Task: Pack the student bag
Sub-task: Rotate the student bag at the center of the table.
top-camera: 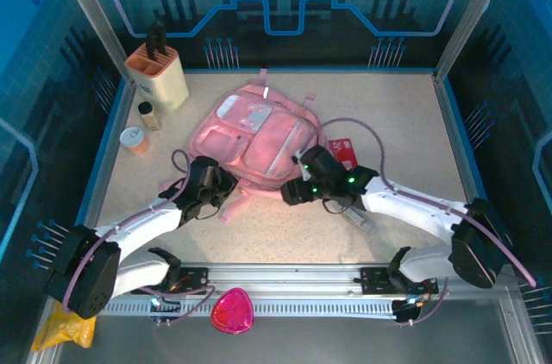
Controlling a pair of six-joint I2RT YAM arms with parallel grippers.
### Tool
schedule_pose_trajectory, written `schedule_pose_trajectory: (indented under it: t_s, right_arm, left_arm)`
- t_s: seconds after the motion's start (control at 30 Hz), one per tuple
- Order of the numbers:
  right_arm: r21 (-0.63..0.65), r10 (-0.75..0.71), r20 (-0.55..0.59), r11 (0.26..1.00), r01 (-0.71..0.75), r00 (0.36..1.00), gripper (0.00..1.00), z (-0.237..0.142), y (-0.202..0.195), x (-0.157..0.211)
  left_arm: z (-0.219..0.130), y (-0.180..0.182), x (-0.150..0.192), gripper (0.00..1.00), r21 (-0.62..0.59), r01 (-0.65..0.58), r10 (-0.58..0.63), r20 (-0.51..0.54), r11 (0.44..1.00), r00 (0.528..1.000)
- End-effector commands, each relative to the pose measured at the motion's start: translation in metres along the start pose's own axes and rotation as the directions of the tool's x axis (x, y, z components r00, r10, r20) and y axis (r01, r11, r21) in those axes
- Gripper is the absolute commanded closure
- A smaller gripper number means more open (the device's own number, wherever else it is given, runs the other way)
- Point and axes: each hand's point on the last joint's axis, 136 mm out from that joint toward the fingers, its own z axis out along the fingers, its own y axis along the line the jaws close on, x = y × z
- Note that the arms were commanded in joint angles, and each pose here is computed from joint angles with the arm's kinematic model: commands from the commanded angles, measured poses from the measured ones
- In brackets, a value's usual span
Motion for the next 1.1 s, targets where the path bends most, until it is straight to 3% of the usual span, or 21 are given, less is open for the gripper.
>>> schedule_pose_trajectory:
  t_s: [0.0,0.17,0.33,0.53,0.8,1.07]
  right_arm:
    - [-0.119,-0.038,-0.014,0.992,0.036,0.999,0.33,0.021,0.04,0.008]
    - [-0.119,-0.05,-0.022,0.992,0.047,0.999,0.37,0.047,0.041,-0.004]
    - [-0.067,-0.057,0.055,0.996,0.061,0.997,0.37,0.061,0.009,-0.042]
    - [-0.086,-0.094,0.103,0.991,0.103,0.99,0.35,0.056,-0.008,-0.074]
    - [-0.042,-0.083,0.057,0.995,0.086,0.995,0.3,0.033,-0.003,-0.041]
    - [-0.112,-0.103,0.034,0.988,0.106,0.994,0.43,0.052,0.045,-0.008]
  left_arm:
    - [-0.01,-0.01,0.0,1.0,0.041,-0.001,0.0,0.016,0.999,1.0]
    - [-0.016,-0.009,0.002,1.0,0.047,-0.01,0.009,0.016,0.999,1.0]
    - [-0.018,-0.011,0.014,1.0,0.062,-0.019,0.02,-0.018,0.998,1.0]
    - [-0.01,-0.026,0.031,1.0,0.109,-0.042,0.051,-0.081,0.993,0.995]
    - [0.001,-0.042,0.034,1.0,0.134,-0.025,0.038,-0.092,0.991,0.995]
    - [0.006,-0.046,0.037,1.0,0.149,-0.011,0.027,-0.108,0.989,0.994]
